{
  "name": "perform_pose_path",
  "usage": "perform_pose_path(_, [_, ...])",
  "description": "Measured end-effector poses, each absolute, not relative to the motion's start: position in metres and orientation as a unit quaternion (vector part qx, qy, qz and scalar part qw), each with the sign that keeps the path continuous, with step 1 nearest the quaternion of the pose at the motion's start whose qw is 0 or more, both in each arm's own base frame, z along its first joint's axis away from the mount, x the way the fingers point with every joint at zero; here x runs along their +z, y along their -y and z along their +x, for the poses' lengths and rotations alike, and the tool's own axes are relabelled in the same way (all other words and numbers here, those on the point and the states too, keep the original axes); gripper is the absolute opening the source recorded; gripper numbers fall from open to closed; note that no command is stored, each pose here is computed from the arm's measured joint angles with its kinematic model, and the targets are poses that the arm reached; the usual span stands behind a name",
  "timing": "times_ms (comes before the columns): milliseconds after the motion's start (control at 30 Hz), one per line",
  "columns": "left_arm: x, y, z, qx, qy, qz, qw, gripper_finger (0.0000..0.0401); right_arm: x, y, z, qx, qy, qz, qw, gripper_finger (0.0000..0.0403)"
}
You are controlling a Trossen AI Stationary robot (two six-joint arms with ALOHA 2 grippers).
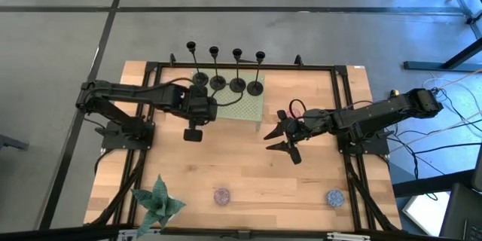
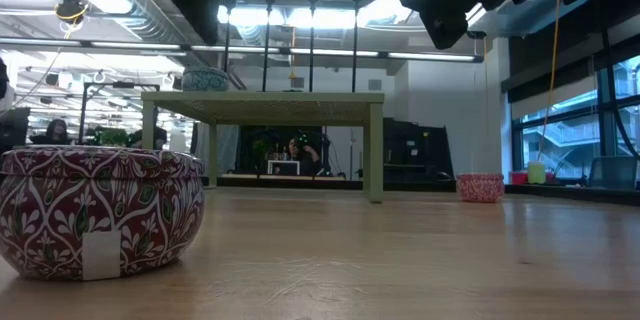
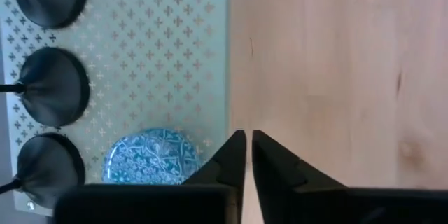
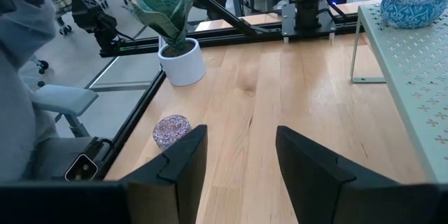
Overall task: Pick & Place candle stick holders
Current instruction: Put the light blue candle on the shelf
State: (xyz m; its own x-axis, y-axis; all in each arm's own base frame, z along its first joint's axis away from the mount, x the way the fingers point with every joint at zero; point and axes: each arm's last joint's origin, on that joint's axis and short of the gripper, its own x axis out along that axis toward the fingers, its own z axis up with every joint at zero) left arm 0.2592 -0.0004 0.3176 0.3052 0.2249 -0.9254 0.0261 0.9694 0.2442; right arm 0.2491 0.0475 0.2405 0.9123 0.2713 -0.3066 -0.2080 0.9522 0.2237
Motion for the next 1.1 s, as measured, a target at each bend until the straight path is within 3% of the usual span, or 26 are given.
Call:
perform_pose_path(433, [0.293, -0.017, 0.255, 0.1, -0.619, 0.121, 0.77, 0.0001, 0.24, -0.048, 0.249, 0.123, -0.169, 0.093, 0.973, 0.0175])
perform_pose_path(933, [0.293, -0.042, 0.252, 0.132, -0.627, 0.116, 0.759, 0.0002, 0.24, -0.048, 0.249, 0.123, -0.169, 0.093, 0.973, 0.0175])
perform_pose_path(1100, [0.295, -0.037, 0.252, 0.108, -0.627, 0.106, 0.764, 0.0003, 0.24, -0.047, 0.249, 0.123, -0.169, 0.093, 0.973, 0.0175])
